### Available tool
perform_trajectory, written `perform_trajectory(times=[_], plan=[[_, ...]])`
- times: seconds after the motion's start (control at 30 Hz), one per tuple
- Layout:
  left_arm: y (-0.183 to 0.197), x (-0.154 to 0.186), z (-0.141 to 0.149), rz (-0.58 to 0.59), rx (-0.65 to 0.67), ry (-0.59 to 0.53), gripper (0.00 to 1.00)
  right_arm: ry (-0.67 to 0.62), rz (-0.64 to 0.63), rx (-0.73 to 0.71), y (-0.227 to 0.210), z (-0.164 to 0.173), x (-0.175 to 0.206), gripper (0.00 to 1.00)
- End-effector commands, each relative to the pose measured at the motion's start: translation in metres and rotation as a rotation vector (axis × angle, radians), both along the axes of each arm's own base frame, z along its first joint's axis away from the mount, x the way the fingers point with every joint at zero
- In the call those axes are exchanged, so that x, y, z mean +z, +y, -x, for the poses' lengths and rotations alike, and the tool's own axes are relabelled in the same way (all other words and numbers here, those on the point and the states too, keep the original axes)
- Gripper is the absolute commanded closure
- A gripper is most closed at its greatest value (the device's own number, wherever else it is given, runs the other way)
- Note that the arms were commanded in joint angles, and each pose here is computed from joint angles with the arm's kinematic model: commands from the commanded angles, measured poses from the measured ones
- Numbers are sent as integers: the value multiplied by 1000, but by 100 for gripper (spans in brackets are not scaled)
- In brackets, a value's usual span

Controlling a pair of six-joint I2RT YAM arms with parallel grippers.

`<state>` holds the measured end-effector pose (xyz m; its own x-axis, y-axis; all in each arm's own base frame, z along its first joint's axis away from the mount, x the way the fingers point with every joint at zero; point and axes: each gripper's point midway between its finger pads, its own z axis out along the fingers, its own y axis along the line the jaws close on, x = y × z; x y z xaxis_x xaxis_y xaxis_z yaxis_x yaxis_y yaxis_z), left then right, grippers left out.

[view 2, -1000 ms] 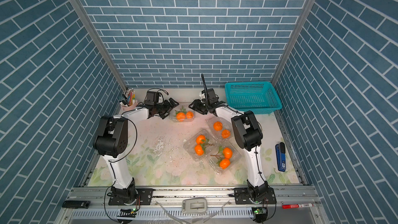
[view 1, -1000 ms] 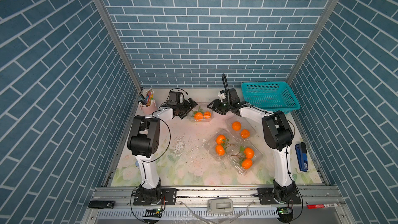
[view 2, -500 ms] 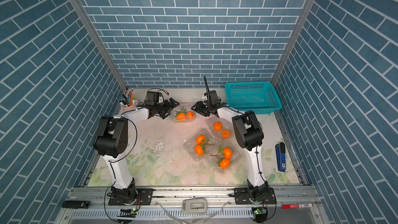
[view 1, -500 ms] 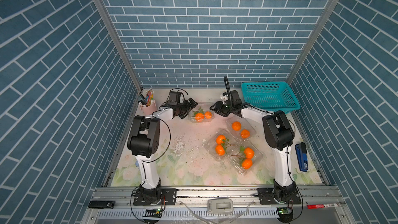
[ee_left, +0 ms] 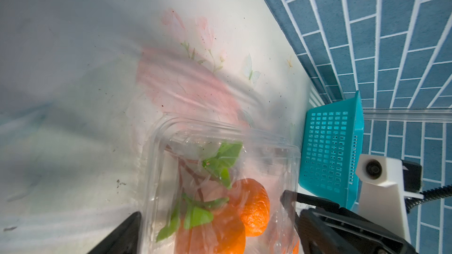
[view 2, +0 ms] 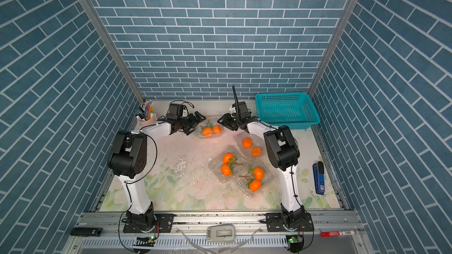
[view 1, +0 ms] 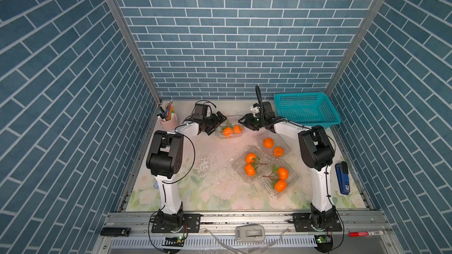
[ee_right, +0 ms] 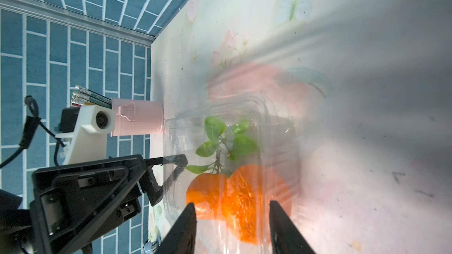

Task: Take oranges out of containers
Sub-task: Open the packing box at the center of the board.

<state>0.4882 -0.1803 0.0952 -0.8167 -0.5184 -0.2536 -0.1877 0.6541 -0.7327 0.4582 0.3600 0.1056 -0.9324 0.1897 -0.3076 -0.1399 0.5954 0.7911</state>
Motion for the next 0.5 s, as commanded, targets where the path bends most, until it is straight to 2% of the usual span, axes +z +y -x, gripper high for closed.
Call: perform_trajectory(times=[0.0,0.23,0.47], plan=[[-5,4,-5,8,-13,-14,1,-5,-71,13,7,4,21,53],[-6,6,-9,22,-5,-21,1,19,-132,15,11,8,27,62],[-7,7,-11,22,-6,-21,1,13,-142,22,9,14,32,63]])
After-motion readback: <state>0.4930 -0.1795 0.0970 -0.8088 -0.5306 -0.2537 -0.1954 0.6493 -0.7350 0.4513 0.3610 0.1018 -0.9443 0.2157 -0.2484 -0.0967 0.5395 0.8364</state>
